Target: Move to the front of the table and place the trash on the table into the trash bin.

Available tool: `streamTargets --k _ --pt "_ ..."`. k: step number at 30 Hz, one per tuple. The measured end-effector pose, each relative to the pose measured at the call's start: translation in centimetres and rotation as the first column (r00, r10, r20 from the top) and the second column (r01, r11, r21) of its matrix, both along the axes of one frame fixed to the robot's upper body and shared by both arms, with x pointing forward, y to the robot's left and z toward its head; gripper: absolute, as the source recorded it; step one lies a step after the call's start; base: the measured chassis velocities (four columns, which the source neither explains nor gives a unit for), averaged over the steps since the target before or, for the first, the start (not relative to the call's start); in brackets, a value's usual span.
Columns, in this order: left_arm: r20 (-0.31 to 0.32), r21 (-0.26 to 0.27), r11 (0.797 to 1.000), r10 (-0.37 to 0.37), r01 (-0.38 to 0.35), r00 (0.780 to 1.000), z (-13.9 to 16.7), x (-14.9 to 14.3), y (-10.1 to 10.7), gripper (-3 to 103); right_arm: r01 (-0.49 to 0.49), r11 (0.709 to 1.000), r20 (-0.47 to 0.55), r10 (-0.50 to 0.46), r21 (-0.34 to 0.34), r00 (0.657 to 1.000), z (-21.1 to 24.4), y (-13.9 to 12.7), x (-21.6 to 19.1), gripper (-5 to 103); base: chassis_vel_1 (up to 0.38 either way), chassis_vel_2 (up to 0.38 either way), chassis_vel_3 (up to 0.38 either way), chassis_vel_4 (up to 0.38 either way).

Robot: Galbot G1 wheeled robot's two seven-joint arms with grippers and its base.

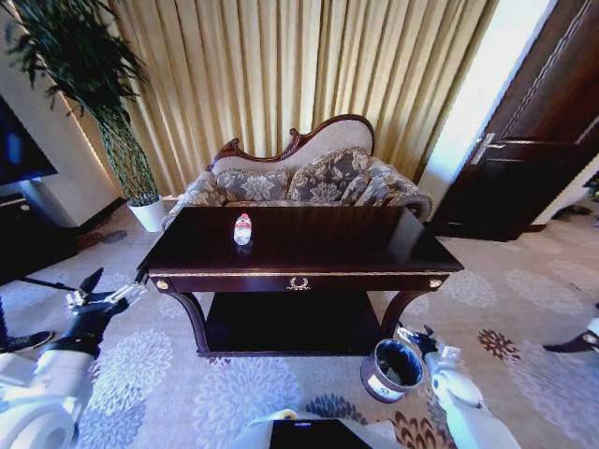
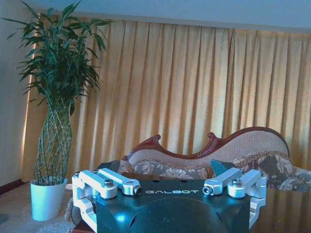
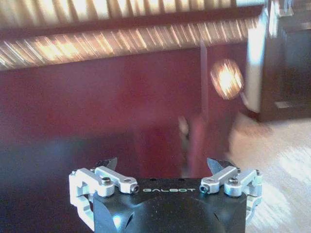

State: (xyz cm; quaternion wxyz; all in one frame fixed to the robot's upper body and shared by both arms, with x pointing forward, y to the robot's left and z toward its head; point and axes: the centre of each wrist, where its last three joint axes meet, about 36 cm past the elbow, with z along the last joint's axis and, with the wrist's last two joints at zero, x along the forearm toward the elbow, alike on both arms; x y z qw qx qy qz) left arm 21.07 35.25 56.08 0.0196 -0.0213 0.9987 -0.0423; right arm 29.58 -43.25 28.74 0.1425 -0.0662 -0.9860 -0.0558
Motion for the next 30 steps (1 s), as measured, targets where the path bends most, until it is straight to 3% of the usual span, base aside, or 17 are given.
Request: streamTargets --k 9,12,16,25,30 --pt "-0.002 0.014 1.000 0.004 -0.004 1.000 0.2 0.0 0.2 100 -0.045 0.999 0.120 0.043 0.020 0.992 8.2 6.5 -3.1 100 0.000 0.000 0.000 0.000" --pt "-0.004 0.013 1.000 0.007 -0.007 1.000 0.1 0.0 0.2 100 -0.108 0.993 0.172 0.099 0.044 0.980 12.6 9.9 -2.5 100 0.000 0.000 0.000 0.000" --pt "-0.008 0.010 1.000 0.007 -0.007 1.000 0.1 0.0 0.1 100 -0.160 0.986 0.190 0.147 0.050 0.971 15.7 12.0 -0.6 100 0.000 0.000 0.000 0.000" --pt "-0.018 0.008 1.000 0.014 -0.014 1.000 0.1 -0.1 0.1 100 -0.267 0.964 0.212 0.264 -0.013 0.941 19.8 13.9 3.1 100 0.000 0.000 0.000 0.000" --pt "-0.024 0.004 1.000 0.014 -0.014 1.000 0.0 0.0 0.1 100 -0.273 0.962 0.246 0.270 -0.024 0.931 21.0 14.4 3.9 100 0.000 0.000 0.000 0.000"
